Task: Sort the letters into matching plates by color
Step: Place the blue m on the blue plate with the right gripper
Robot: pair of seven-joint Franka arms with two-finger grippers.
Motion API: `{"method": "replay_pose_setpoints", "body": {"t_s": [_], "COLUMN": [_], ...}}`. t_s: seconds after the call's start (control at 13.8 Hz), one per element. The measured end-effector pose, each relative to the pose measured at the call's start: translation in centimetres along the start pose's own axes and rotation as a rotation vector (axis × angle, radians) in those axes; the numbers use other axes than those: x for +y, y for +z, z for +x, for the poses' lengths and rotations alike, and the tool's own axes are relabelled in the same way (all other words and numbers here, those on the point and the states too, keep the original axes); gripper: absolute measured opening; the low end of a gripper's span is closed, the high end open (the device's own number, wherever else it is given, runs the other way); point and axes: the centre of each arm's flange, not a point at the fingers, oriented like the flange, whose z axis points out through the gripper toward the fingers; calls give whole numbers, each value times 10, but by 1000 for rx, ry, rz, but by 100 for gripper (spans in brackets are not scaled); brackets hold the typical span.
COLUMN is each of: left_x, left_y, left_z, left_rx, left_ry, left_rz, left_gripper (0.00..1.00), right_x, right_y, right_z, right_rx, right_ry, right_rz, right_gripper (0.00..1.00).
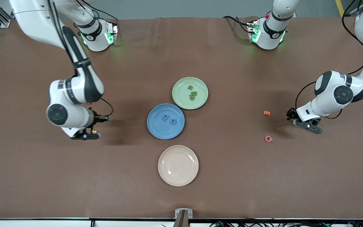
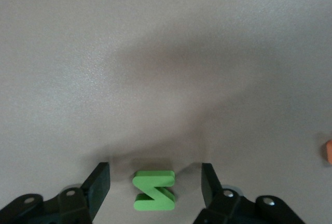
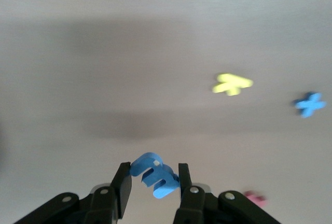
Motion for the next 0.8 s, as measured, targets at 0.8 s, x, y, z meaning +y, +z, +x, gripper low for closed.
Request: {"method": "replay_pose_setpoints", "body": {"t_s": [0.8], "left_x": [-6], "left_y": [2], "left_z": [-10], "left_rx": [-15], "left_ry": [-16], "left_rz": [-2], "left_gripper": [60], "right_x": [-238], "right_y": [50], "right_z": [-21], "right_rx": [103], "right_ry": [231], "right_rz": [57], "right_gripper": [41]}}
